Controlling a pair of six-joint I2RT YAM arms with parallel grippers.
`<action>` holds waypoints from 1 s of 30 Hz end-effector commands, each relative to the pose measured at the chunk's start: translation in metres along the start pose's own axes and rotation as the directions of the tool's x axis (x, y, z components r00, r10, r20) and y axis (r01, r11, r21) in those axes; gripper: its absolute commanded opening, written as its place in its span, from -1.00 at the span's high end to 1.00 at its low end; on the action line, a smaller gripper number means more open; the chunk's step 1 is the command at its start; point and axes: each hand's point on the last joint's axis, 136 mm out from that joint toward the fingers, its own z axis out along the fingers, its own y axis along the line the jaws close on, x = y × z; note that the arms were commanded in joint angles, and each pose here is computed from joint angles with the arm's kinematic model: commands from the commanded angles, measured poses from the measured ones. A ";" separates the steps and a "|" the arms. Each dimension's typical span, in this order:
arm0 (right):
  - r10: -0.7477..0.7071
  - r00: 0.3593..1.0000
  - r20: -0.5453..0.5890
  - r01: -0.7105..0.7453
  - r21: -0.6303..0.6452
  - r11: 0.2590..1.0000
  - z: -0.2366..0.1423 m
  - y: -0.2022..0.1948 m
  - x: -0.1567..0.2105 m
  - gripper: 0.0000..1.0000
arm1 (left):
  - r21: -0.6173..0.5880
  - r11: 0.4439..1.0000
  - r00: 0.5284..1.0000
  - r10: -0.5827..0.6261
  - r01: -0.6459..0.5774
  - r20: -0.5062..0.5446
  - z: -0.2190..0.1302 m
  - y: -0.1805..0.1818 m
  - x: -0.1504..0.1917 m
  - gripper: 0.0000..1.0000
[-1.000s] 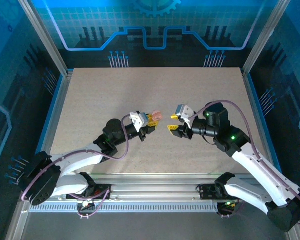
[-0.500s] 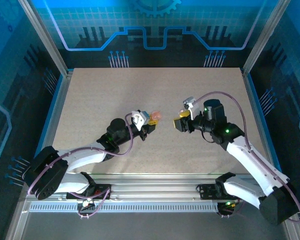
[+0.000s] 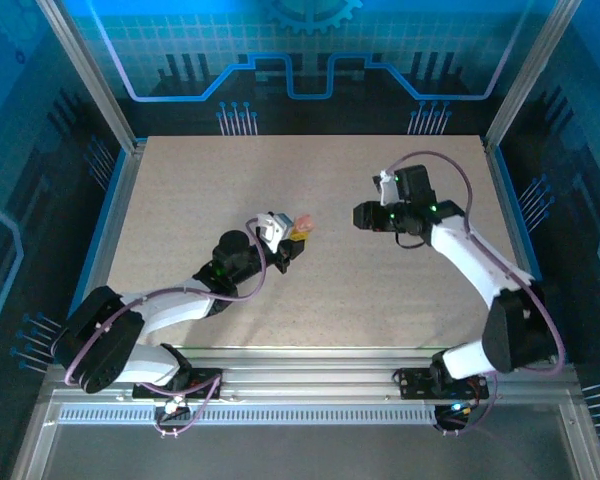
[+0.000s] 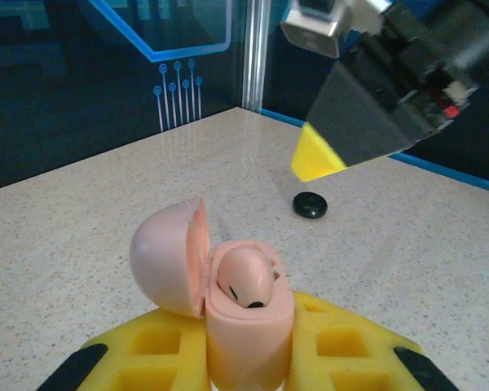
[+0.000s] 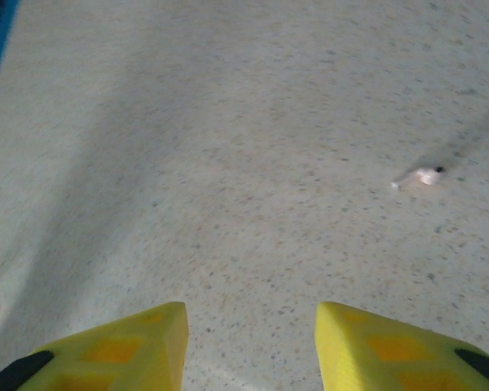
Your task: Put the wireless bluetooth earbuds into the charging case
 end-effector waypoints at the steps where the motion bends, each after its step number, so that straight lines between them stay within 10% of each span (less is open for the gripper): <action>1: 0.175 0.980 -0.098 -0.157 0.169 0.973 0.012 -0.036 0.012 0.11 | -0.027 0.999 0.999 -0.018 0.019 0.042 0.005 0.011 -0.016 0.66; 30: 0.814 0.579 0.046 -0.727 0.480 0.490 0.106 -0.104 -0.004 0.12 | -0.069 0.996 0.998 -0.062 0.062 0.014 0.025 0.043 -0.010 0.66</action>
